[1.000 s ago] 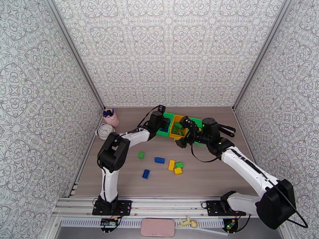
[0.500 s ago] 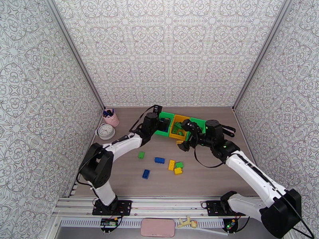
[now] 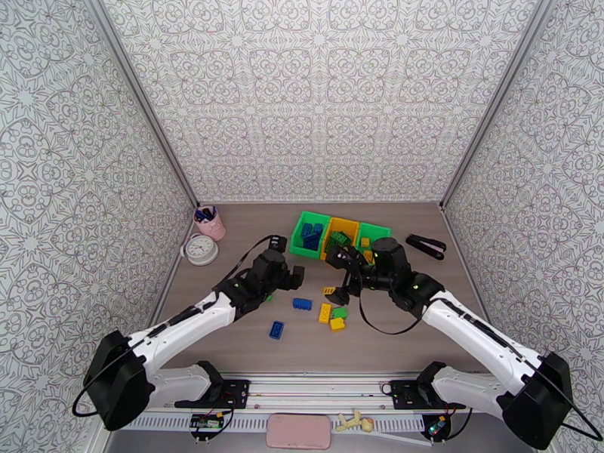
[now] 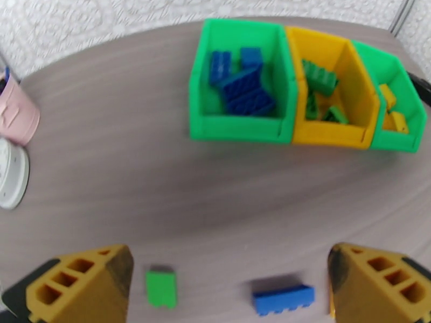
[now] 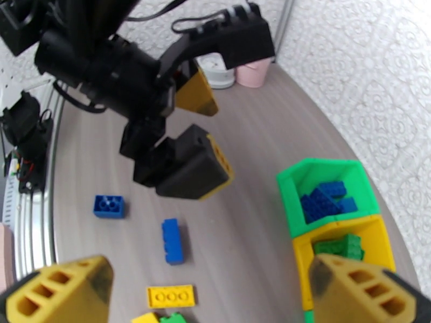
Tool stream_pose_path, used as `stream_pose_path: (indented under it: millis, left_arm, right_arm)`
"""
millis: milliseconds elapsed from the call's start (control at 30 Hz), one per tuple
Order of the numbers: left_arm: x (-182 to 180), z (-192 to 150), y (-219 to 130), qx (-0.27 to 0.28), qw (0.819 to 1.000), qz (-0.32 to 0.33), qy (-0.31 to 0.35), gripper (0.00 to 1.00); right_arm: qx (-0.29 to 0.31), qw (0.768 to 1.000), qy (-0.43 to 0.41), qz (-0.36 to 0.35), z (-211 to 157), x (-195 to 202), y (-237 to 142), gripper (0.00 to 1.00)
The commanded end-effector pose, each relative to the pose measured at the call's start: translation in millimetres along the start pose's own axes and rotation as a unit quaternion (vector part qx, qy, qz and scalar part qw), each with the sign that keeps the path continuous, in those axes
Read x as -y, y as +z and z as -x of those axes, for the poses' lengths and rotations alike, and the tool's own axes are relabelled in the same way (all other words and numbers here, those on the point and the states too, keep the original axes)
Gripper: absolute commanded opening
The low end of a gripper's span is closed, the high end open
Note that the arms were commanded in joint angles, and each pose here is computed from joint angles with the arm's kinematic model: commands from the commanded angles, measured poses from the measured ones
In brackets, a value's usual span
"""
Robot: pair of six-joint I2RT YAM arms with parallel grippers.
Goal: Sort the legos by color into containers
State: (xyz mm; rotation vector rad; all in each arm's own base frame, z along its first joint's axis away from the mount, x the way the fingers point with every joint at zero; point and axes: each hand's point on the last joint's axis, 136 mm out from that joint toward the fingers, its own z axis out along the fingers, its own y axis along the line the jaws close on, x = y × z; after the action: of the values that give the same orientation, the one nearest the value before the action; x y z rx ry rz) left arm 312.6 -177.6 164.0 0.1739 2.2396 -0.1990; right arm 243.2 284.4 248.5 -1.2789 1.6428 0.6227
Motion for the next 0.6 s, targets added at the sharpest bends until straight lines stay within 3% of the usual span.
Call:
stream_pose_path:
  millis: [0,200,333,567]
  left_arm:
    - [-34,-34,-1,-0.056,0.998,0.031,-0.028,1.00]
    - [-56,-58,21,-0.124,0.991,0.032,-0.030,1.00]
    - [-64,-65,37,-0.162,0.985,0.043,-0.029,0.99]
    - [-67,-79,44,-0.252,0.965,0.056,-0.034,0.88]
  right_arm:
    - [-0.015,1.000,-0.016,-0.017,1,-3,3,1.00]
    - [-0.037,0.999,-0.036,-0.016,-1,-24,21,0.99]
    - [-0.041,0.999,-0.007,-0.011,6,-31,29,0.99]
    - [-0.083,0.994,0.057,-0.028,1,-21,33,1.00]
